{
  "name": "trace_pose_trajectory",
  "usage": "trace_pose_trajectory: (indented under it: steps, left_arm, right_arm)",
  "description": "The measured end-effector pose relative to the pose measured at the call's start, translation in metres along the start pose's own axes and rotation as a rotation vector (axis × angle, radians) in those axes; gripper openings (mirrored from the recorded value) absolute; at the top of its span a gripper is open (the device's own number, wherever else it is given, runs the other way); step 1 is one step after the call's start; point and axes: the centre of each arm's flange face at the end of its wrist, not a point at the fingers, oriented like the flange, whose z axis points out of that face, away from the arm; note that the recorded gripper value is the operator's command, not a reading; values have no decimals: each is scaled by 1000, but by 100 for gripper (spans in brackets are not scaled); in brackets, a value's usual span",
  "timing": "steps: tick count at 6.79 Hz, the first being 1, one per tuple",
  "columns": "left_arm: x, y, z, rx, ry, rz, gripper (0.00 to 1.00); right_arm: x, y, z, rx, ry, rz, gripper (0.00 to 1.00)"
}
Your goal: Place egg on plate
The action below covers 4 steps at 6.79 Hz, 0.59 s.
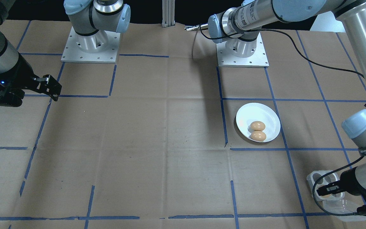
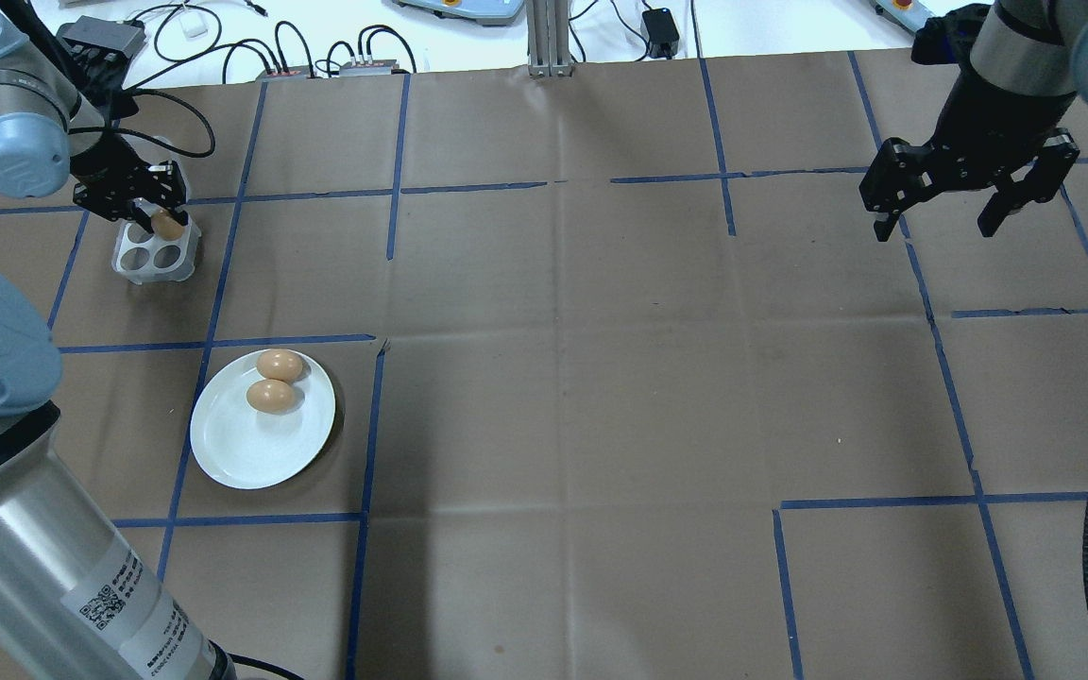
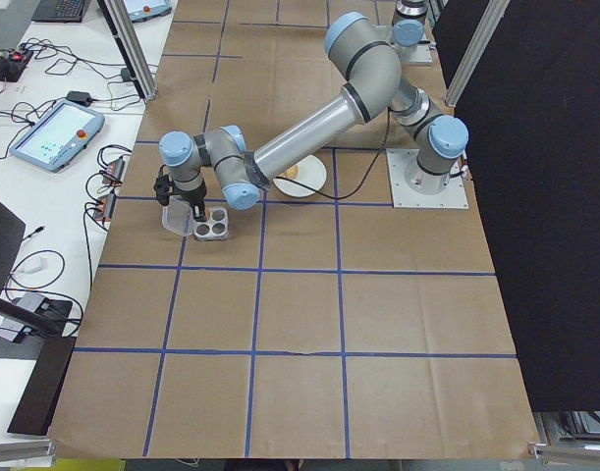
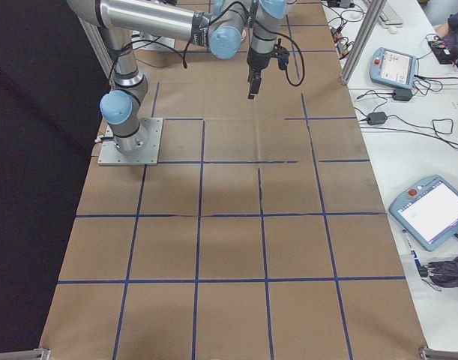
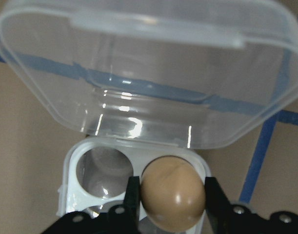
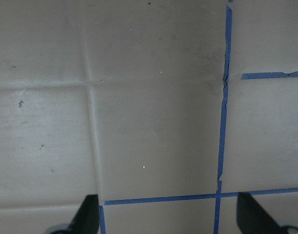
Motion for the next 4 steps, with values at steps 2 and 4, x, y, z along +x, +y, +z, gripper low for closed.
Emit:
trace_pose_trajectory:
  steps: [2, 4]
  left_arm:
    - [1, -2, -11, 16, -9, 16, 18]
    - [4, 4, -31, 24, -12, 19, 18]
  right_arm:
    - [0, 0, 0, 0, 0, 0, 100]
    - [0, 0, 0, 0, 0, 0, 100]
